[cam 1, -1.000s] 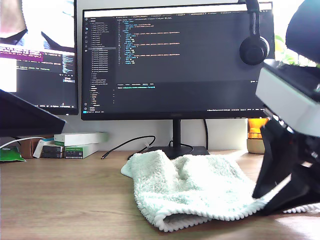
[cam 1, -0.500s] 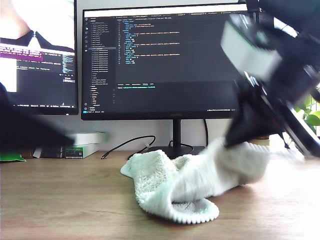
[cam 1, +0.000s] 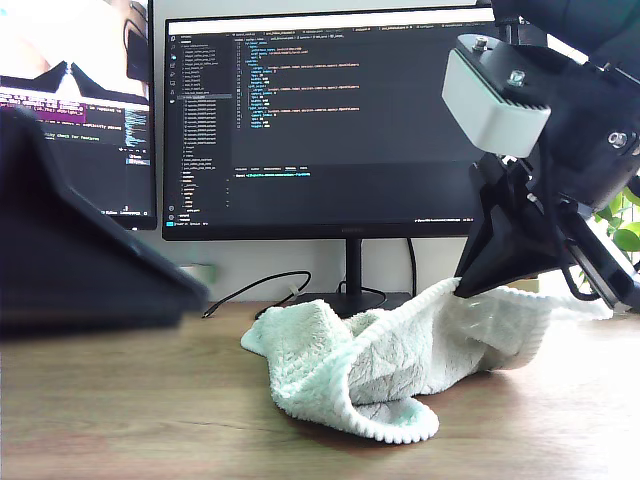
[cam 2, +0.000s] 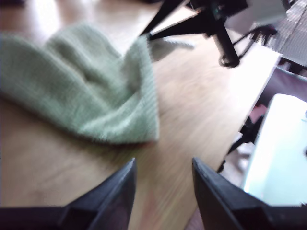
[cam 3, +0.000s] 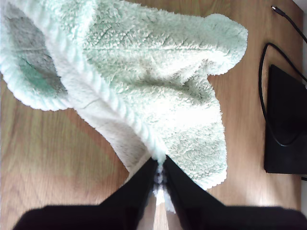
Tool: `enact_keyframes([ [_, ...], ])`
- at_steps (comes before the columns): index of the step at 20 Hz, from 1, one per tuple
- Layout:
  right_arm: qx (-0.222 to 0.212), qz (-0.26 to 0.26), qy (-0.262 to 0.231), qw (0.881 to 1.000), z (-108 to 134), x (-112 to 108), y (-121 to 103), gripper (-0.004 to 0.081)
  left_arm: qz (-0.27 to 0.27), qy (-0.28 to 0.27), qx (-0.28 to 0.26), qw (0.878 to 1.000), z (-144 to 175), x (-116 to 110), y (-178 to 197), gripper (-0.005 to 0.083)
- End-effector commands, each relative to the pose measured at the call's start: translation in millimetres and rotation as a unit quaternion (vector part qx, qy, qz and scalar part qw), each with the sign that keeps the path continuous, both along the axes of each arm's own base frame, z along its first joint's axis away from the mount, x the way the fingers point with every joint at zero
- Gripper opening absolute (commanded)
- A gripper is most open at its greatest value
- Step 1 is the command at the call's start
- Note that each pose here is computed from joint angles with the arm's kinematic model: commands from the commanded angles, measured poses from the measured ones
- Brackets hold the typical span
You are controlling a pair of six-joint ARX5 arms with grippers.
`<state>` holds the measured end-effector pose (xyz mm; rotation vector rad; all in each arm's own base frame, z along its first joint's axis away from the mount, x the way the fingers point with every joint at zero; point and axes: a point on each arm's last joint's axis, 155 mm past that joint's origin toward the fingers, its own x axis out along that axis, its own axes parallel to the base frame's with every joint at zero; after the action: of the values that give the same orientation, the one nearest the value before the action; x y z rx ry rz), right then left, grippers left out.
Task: Fold the tea towel to a neat square and place it to the right
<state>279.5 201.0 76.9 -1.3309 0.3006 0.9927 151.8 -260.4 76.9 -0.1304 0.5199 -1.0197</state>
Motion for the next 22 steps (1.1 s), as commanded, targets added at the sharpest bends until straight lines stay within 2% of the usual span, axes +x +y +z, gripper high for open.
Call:
enact_keyframes([
  [1,0.004,-0.010,0.010,1.000,-6,-2,-3,-0.0013,0.014,0.015,-0.004,1.000,-5,-1,-2,0.0330],
  [5,0.004,-0.011,0.011,1.000,-6,-2,-3,-0.0013,0.037,0.012,-0.003,0.999,7,2,-21,0.0314],
  [9,0.004,-0.014,0.011,1.000,-6,-1,-3,-0.0013,0.100,-0.002,0.028,0.995,2,14,-25,0.0304],
  [14,0.008,-0.022,0.014,1.000,-6,-1,-4,-0.0013,0.174,0.021,-0.017,0.984,5,25,-25,0.0303],
  [18,0.008,-0.022,0.014,1.000,-6,-1,-4,-0.0013,0.193,0.033,-0.015,0.981,-3,23,-40,0.0267],
  [22,0.014,-0.029,0.018,0.999,-6,-1,-4,-0.0013,0.191,0.019,-0.001,0.981,-5,18,-61,0.0313],
])
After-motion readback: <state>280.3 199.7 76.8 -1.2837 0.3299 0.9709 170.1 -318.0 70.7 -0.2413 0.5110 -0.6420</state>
